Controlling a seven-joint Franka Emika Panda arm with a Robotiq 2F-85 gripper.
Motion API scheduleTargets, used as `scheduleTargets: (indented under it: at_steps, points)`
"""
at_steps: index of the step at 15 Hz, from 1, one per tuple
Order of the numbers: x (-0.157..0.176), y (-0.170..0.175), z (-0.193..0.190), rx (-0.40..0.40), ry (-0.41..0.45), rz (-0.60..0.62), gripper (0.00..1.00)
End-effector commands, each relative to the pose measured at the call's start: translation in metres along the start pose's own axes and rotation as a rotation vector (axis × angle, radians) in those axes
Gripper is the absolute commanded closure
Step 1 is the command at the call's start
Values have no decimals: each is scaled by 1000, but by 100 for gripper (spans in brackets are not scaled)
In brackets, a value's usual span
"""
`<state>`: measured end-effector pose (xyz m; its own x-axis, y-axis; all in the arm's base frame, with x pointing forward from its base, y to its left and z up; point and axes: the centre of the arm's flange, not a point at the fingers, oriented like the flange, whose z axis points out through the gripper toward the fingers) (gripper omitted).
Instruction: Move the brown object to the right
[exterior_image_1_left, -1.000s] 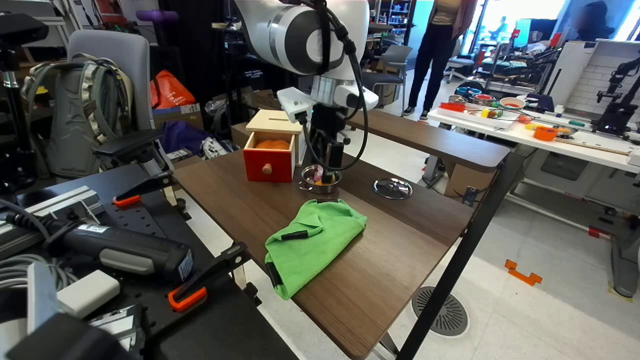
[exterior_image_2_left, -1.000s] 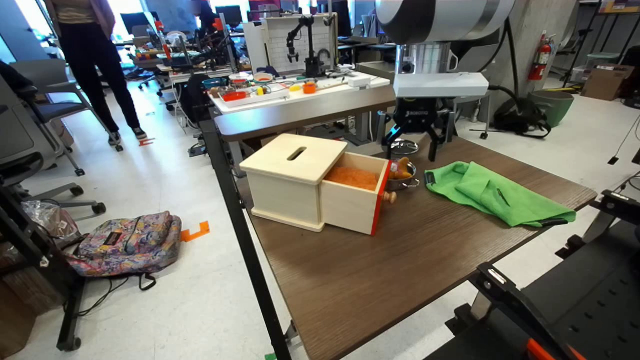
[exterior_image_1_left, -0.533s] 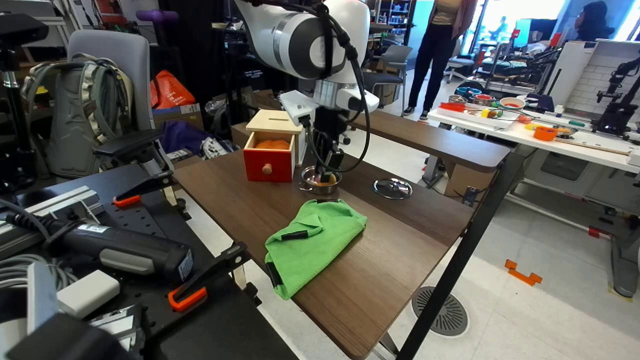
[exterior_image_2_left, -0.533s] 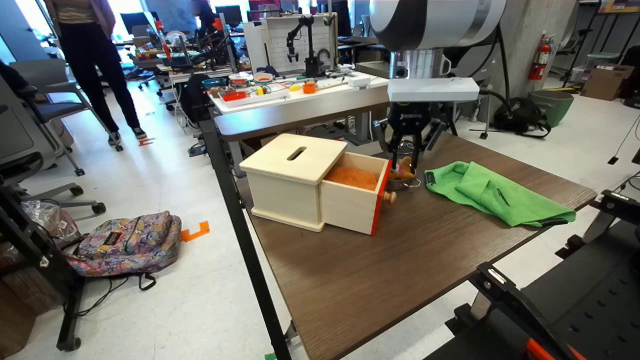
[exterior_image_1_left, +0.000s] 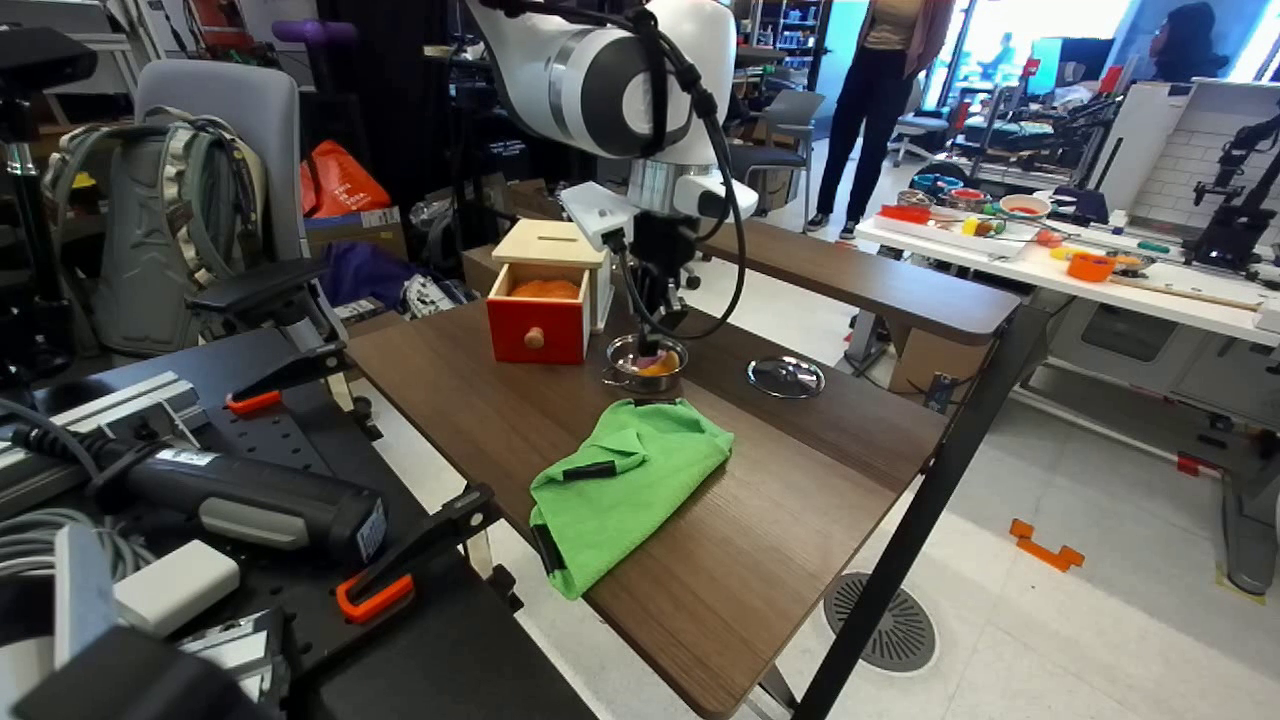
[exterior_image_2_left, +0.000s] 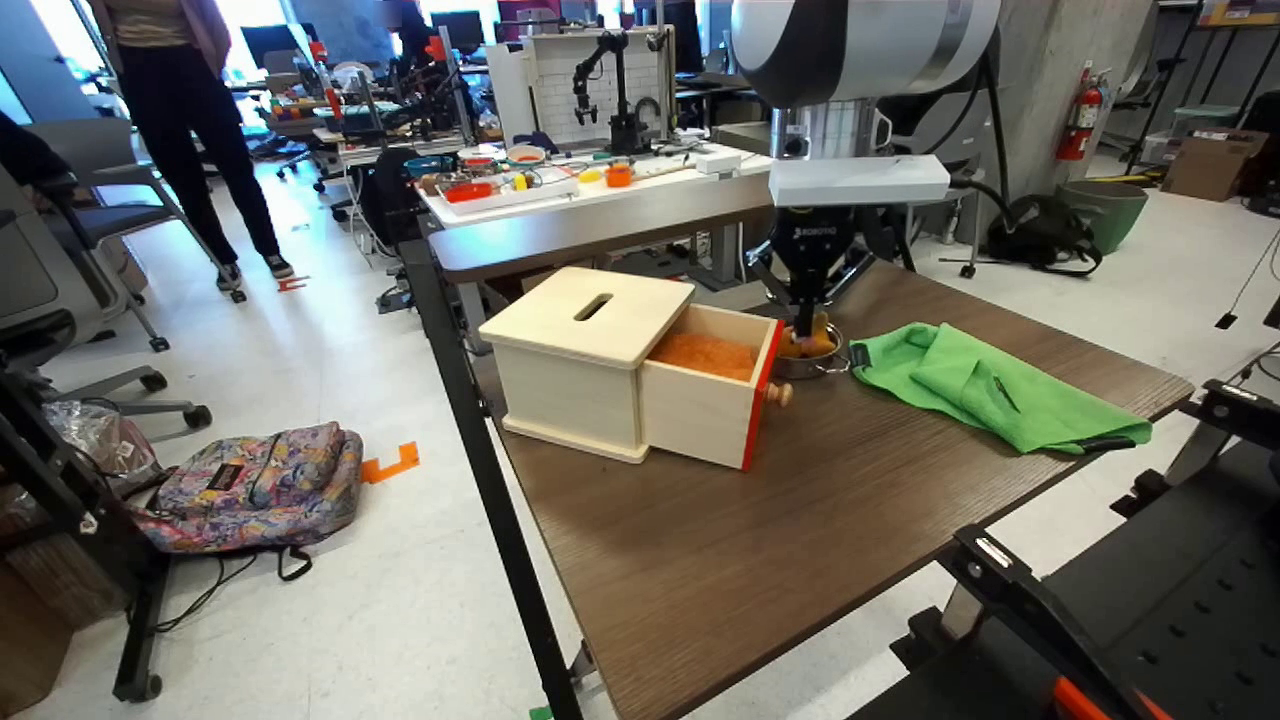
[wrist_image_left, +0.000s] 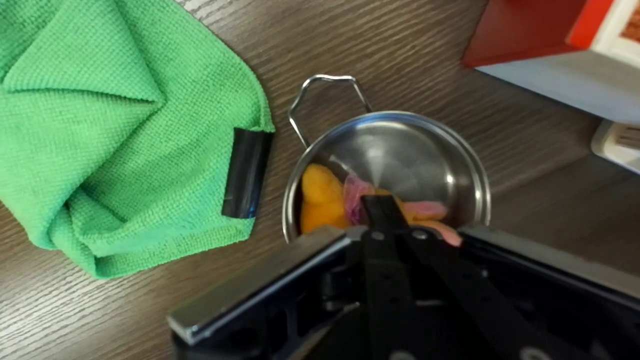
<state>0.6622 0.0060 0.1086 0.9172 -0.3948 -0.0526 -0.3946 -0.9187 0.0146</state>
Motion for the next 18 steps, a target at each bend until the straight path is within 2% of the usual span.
scheduleTargets:
  at_steps: [1, 9, 14, 18]
  points:
    - [7, -7, 0, -15, 34, -1, 100]
    - [2, -6, -59, 49, 52, 26, 100]
    - [27, 15, -93, 100, 67, 82, 100]
    - [52, 45, -91, 127, 54, 151, 100]
